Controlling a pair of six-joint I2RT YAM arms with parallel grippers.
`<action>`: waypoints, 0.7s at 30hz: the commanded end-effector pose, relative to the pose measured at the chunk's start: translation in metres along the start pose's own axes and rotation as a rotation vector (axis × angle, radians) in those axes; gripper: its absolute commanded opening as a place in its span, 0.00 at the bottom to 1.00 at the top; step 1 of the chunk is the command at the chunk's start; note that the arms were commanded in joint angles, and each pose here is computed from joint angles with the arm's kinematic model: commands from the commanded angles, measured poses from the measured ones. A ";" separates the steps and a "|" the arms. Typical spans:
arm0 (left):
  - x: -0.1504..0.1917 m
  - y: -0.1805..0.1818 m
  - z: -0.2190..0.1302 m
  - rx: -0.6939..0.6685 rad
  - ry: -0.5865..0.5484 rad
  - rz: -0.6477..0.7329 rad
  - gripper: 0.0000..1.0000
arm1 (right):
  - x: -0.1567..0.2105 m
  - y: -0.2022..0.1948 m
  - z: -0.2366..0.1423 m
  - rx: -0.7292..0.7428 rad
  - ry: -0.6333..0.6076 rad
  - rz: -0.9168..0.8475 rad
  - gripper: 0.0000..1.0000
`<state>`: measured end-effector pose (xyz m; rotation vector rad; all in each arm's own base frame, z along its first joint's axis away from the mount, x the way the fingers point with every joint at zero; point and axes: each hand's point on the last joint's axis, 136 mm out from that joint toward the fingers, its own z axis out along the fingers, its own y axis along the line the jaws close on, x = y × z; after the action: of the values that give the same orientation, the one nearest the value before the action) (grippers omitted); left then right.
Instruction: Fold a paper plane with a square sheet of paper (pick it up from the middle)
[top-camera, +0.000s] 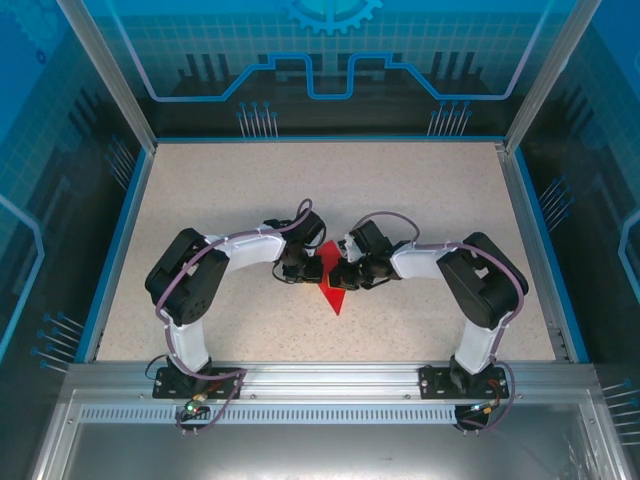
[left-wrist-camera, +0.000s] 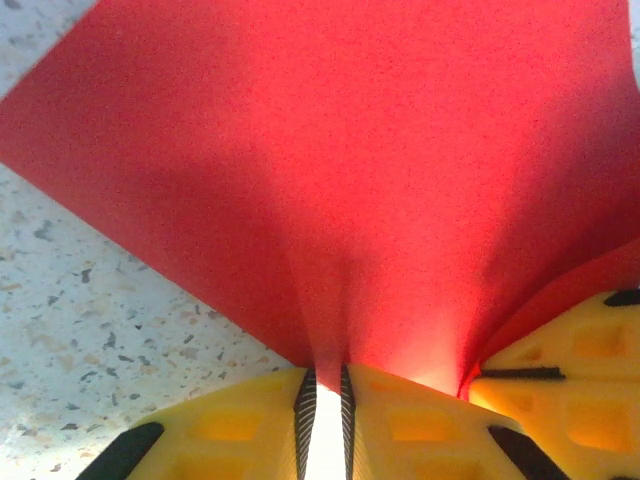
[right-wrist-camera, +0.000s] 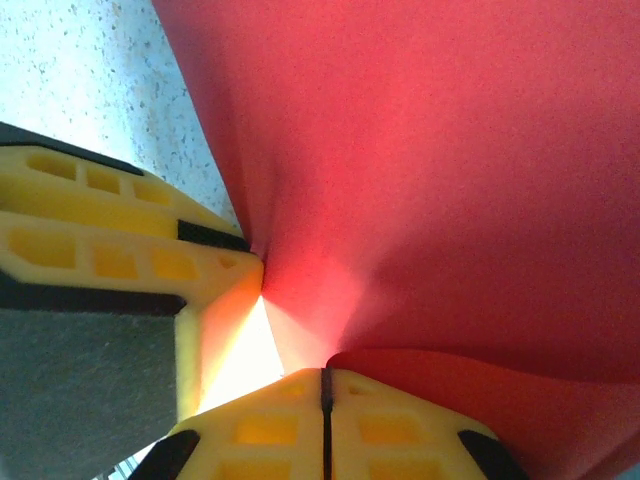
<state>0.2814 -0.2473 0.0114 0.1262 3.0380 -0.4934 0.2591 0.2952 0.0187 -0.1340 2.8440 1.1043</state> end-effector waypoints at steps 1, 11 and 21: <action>0.011 0.012 0.020 -0.027 0.056 0.005 0.19 | 0.002 0.008 -0.005 -0.001 -0.019 -0.041 0.08; 0.011 0.010 0.019 -0.020 0.053 0.004 0.19 | 0.000 -0.003 0.005 0.034 -0.005 -0.002 0.08; 0.012 0.009 0.019 -0.010 0.053 0.005 0.19 | 0.002 -0.016 0.013 0.078 0.011 0.015 0.09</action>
<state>0.2815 -0.2472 0.0115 0.1239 3.0390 -0.4979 0.2630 0.2936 0.0118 -0.1179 2.8542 1.0606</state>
